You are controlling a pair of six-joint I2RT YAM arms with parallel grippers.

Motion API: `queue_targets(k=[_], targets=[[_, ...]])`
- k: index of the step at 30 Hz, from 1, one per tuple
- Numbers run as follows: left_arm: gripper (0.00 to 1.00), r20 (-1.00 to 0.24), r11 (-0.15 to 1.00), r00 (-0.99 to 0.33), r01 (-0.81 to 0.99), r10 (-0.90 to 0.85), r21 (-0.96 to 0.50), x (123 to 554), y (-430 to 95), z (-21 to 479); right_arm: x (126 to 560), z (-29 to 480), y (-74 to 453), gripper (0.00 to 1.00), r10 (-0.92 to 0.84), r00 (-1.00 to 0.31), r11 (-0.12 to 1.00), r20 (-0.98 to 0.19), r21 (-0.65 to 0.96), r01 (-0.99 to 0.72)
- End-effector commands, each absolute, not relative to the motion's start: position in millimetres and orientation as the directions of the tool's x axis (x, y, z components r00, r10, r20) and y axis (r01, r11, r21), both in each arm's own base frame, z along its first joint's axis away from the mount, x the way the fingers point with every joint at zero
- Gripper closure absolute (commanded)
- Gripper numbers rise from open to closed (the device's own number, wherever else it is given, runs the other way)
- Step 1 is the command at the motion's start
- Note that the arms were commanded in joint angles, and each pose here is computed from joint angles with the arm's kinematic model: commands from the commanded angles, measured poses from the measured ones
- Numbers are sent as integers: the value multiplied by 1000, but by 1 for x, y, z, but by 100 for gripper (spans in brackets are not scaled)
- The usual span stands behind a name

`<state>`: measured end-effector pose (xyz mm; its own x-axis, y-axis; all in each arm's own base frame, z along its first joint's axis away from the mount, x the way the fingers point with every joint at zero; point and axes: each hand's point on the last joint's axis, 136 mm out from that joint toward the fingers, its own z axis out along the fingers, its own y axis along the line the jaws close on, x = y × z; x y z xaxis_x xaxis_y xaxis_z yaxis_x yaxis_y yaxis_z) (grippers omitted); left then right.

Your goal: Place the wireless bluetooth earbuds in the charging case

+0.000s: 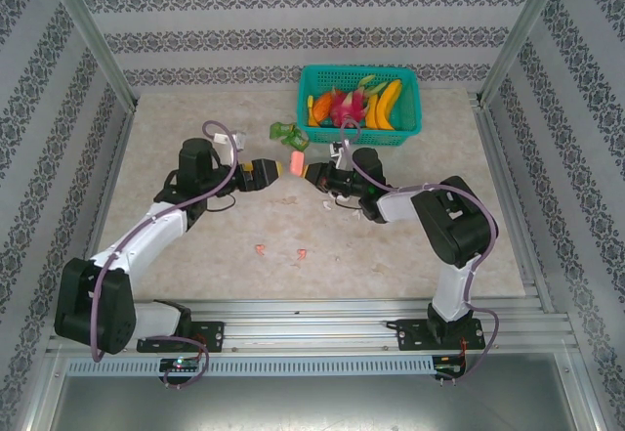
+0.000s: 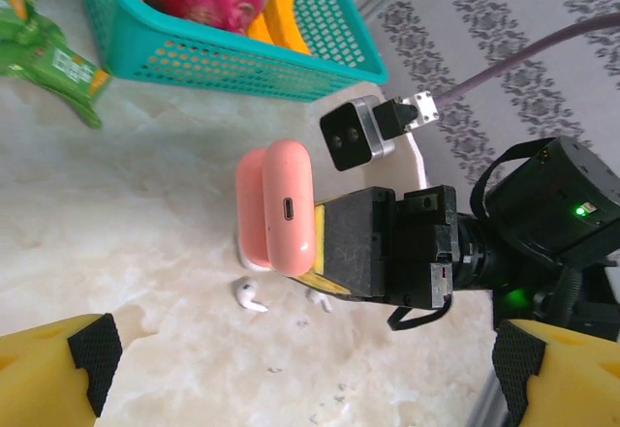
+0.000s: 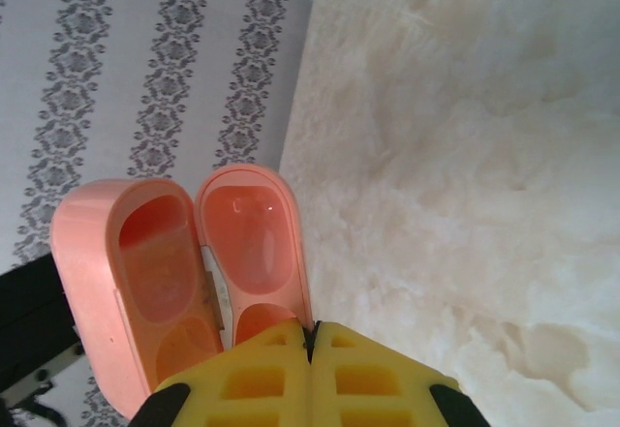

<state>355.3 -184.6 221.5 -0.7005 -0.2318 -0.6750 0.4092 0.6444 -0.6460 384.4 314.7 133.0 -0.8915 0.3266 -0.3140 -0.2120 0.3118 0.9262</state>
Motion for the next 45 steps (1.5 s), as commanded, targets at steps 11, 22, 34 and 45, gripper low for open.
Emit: queue_targets(k=[11, 22, 34, 45], targets=[[0, -680, 923, -733, 259, -5, -286, 382, -130, 219, 394, 159, 307, 100, 176, -858, 512, -483, 789, -339], [1, -602, 758, -767, 524, 222, -389, 381, -180, 222, 382, 159, 297, 100, -180, -765, 688, -618, 477, -547], [7, -505, 521, -788, 613, 352, -594, 371, -218, 209, 372, 145, 288, 100, -365, -664, 645, -652, 338, -686], [28, -461, 458, -806, 591, 372, -664, 376, -229, 194, 363, 150, 301, 100, -394, -640, 600, -660, 342, -723]])
